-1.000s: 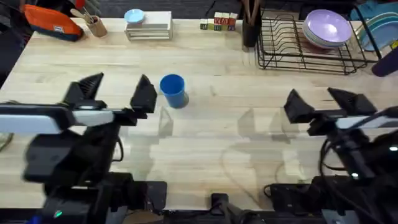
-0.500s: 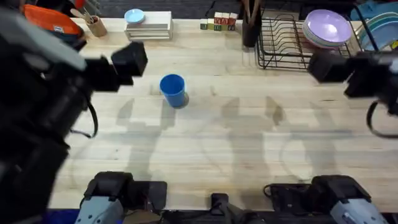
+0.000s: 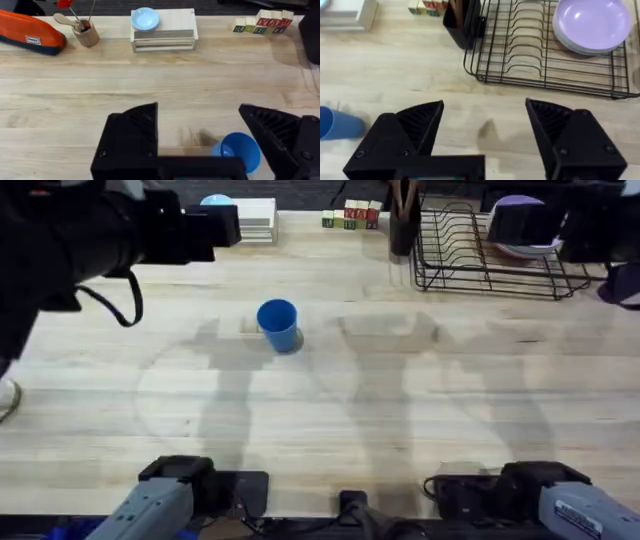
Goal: Pick up the cup on the table and put them onto the rack.
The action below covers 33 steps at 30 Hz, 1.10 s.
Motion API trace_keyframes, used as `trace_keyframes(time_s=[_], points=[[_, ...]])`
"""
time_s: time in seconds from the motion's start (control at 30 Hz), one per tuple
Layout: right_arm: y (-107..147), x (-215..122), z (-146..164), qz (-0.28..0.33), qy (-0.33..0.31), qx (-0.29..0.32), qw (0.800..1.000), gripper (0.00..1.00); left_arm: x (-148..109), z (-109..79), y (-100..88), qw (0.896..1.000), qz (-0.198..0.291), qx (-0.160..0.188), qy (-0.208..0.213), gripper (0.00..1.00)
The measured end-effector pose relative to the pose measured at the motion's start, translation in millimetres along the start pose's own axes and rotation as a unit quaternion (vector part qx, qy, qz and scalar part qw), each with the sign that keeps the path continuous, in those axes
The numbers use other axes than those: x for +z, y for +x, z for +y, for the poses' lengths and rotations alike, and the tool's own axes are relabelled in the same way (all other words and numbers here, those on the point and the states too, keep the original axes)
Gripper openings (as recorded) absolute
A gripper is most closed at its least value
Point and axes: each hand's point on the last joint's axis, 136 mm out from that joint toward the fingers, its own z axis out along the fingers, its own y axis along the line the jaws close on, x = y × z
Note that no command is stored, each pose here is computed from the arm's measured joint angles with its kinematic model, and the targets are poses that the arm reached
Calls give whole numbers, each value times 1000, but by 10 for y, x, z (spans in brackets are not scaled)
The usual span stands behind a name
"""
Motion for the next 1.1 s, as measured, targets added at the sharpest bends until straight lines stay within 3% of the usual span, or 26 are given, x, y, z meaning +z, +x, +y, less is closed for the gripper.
trace_keyframes(time_s=[0.47, 0.63, 0.9, 0.93, 1.07, 1.1], points=[[23, 27, 77, 7, -23, -8, 1000, 994, 48, 8, 17, 1000, 11, -1, -1, 992], [41, 84, 193, 14, -41, -15, 999, 994, 39, 146, 122, 999, 33, -13, -19, 991], [128, 284, 747, 38, -109, -62, 991, 994, 9, 431, 228, 996, 52, -41, -55, 992], [147, 344, 976, 50, -134, -81, 987, 994, -4, 505, 262, 995, 57, -49, -65, 993], [98, 402, 1288, 56, -164, -103, 979, 994, -13, 544, 291, 994, 63, -46, -70, 992], [-11, 432, 1612, 55, -193, -125, 972, 994, -15, 540, 311, 994, 67, -42, -69, 993]])
